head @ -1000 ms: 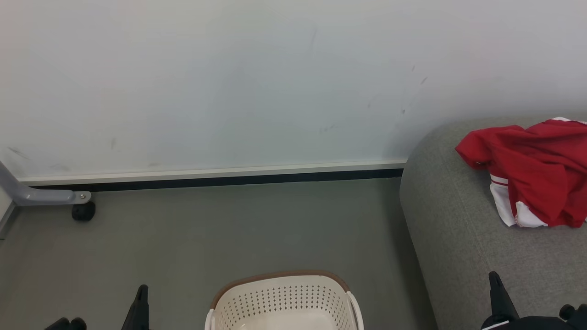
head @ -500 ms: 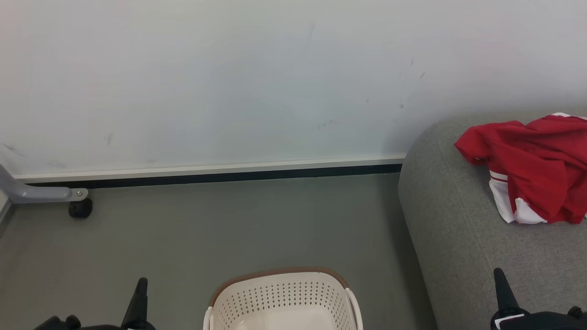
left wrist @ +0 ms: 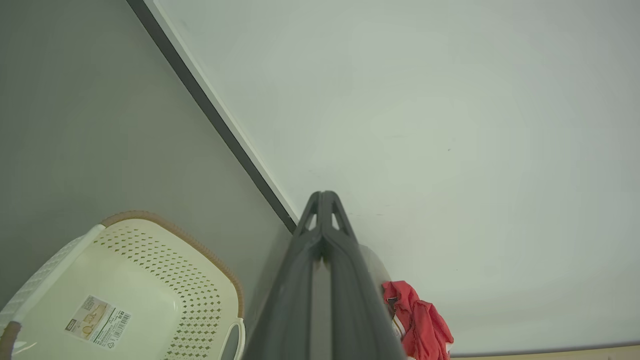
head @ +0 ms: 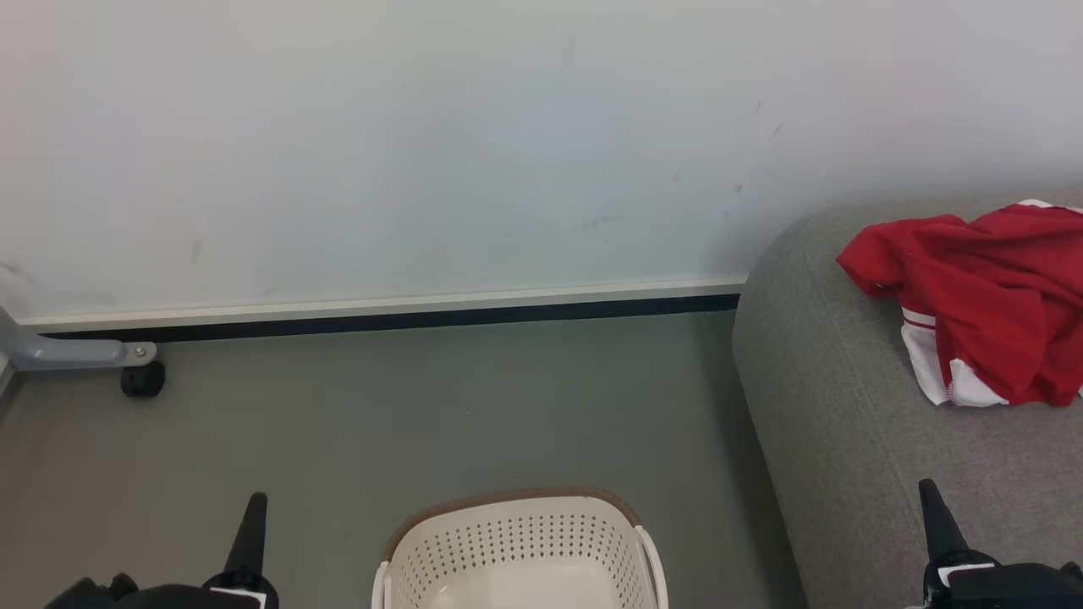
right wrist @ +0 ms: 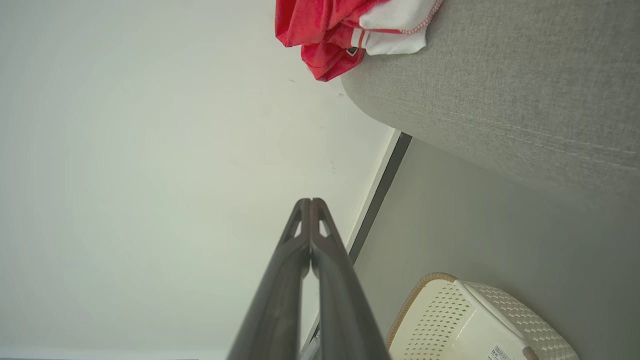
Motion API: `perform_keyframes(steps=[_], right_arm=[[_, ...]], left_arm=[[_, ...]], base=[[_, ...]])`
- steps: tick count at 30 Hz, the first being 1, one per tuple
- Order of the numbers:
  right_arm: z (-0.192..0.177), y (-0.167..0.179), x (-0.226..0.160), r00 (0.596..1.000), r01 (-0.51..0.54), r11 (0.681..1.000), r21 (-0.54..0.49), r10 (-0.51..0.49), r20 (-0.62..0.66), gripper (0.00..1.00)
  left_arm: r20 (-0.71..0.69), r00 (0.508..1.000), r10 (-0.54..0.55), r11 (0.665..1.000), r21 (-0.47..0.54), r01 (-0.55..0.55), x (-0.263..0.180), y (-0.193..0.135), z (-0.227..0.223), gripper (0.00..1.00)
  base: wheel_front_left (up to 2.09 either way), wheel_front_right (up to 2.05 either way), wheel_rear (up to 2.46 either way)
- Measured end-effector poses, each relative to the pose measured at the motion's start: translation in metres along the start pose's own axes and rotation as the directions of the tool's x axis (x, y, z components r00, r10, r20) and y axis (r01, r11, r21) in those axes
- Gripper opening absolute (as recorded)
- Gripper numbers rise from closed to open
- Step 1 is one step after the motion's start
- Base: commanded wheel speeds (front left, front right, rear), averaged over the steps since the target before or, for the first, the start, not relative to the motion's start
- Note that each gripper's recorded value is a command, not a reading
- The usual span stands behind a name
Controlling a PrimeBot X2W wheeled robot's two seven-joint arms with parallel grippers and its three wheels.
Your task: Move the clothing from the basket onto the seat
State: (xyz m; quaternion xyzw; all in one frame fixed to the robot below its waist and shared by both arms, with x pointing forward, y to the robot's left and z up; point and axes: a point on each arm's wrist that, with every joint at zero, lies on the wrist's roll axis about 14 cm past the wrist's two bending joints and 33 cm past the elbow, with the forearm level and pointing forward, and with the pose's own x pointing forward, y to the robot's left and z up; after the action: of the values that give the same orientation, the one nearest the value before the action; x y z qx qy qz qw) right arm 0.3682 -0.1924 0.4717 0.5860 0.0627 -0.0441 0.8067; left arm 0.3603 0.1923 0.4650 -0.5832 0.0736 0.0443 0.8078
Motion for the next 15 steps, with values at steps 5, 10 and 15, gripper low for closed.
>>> perform_keyframes(steps=[5, 10, 15], right_arm=[[0.0022, -0.0015, 0.0007, 1.000, -0.003, 0.998, 0.066, 0.003, 0.005, 0.00], [0.0062, 0.0029, 0.0044, 1.000, -0.025, 0.991, 0.128, 0.023, 0.012, 0.00], [0.0083, 0.0008, 0.0050, 1.000, -0.027, 0.981, 0.193, 0.024, 0.019, 0.00]], left_arm=[[0.000, 1.000, -0.008, 0.998, -0.067, 0.008, 0.0024, -0.0009, -0.0002, 0.00], [0.002, 1.000, -0.026, 0.991, -0.134, 0.026, 0.0063, -0.0054, 0.0008, 0.00], [0.003, 0.999, -0.039, 0.980, -0.197, 0.038, 0.0093, -0.0077, 0.0012, 0.00]], base=[[0.00, 0.00, 0.00], [0.00, 0.00, 0.00], [0.00, 0.00, 0.00]])
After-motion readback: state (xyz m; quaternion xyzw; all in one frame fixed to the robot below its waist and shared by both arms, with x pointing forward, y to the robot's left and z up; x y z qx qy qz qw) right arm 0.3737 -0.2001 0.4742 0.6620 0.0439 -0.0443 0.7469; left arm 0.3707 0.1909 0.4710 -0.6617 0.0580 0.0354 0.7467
